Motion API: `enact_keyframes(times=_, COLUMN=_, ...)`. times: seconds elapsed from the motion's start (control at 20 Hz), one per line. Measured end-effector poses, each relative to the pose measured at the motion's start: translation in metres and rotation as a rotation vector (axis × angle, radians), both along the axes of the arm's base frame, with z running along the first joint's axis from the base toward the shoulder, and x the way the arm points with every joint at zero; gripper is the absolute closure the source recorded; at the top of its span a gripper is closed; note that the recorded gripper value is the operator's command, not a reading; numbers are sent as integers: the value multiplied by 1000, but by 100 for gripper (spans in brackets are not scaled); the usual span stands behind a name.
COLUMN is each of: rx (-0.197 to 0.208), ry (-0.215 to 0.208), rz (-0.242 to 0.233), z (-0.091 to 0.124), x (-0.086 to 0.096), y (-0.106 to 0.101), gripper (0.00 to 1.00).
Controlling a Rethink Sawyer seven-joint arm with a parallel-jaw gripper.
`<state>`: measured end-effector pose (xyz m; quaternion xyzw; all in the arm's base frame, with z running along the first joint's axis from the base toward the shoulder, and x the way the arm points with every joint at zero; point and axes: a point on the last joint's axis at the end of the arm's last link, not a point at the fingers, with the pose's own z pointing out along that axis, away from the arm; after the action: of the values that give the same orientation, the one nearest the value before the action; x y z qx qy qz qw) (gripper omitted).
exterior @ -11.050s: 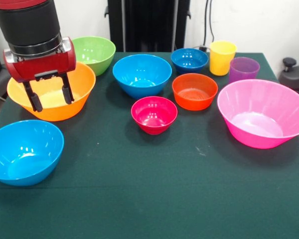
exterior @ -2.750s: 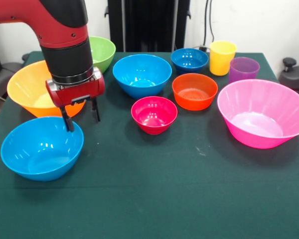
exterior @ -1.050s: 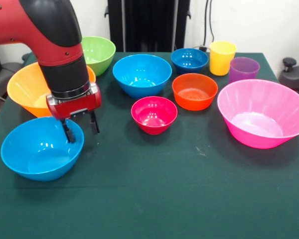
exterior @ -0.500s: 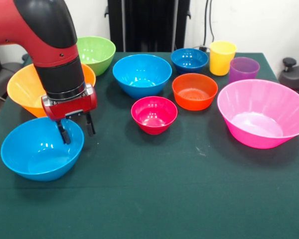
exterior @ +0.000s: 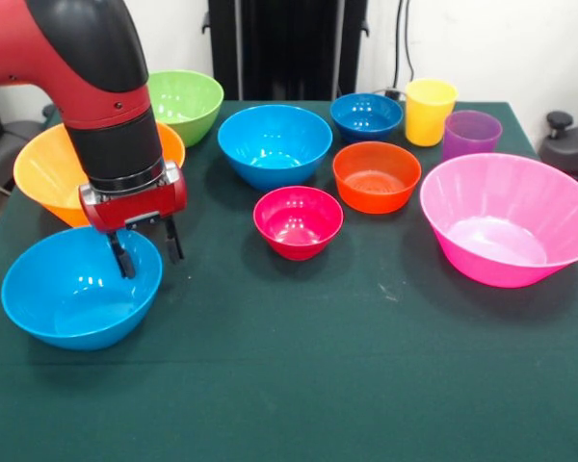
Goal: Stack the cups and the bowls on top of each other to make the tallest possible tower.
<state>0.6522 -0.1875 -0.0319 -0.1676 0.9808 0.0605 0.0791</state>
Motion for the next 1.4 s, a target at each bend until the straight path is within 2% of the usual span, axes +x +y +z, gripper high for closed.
enact_keyframes(times=0.25, rx=0, ry=0, rz=0, z=0, x=0, y=0, gripper=0)
enact_keyframes(times=0.3, rx=0, ry=0, rz=0, z=0, x=0, y=0, gripper=100)
enact_keyframes(times=0.8, rx=-16, ry=-20, rz=-1, z=14, x=8, y=-4, gripper=100)
enact_keyframes(times=1.15, rx=-17, ry=-20, rz=0, z=15, x=9, y=-4, gripper=100)
enact_keyframes(times=1.4, rx=-39, ry=-35, rz=4, z=31, x=12, y=-10, gripper=100)
